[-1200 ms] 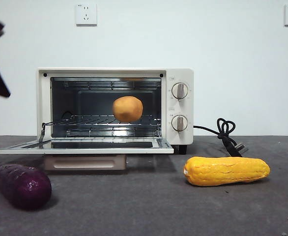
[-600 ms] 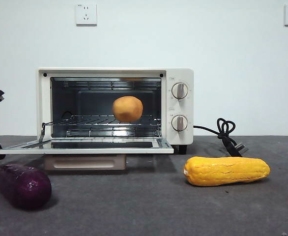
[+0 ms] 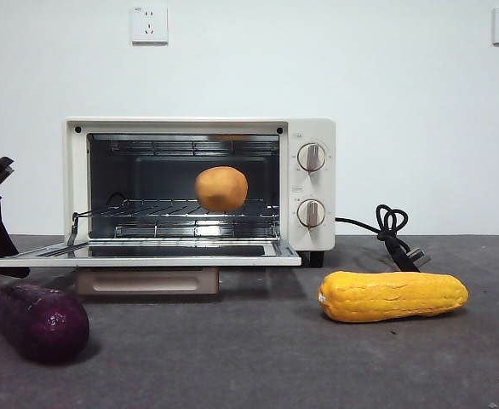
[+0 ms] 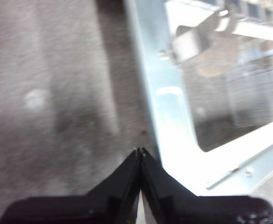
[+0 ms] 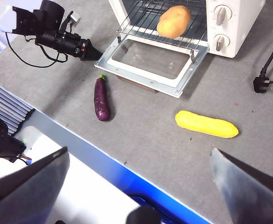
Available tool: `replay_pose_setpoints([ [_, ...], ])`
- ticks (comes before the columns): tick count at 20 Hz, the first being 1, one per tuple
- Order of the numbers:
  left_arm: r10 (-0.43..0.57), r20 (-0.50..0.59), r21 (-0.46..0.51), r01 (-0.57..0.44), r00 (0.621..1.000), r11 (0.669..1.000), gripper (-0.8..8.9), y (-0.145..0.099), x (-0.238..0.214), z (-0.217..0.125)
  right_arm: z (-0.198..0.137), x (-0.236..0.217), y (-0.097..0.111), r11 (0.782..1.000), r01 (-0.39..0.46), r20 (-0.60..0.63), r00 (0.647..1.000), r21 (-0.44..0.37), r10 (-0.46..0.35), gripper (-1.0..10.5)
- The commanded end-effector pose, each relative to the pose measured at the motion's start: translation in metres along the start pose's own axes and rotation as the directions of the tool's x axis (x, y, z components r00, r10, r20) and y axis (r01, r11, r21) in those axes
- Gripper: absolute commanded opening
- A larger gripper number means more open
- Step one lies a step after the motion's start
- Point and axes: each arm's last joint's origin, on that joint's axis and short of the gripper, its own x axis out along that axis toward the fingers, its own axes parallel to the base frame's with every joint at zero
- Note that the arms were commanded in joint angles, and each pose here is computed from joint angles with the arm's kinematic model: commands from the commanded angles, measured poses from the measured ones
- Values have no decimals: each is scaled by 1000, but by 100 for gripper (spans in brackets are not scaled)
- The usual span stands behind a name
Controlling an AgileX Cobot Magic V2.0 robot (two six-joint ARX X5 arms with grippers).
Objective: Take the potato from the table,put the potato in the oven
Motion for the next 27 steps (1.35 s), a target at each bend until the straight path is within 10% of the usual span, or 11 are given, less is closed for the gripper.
replay_pose_setpoints([
  [1, -47, -9, 1, 47, 999, 999, -9, 0, 3, -3, 0, -1, 0, 1000, 0, 11, 1000, 5, 0, 504],
  [27, -312, 420, 82, 306, 852, 948, -8, -18, -21, 58, 0, -1, 0, 1000, 2, 11, 1000, 20, -3, 504],
])
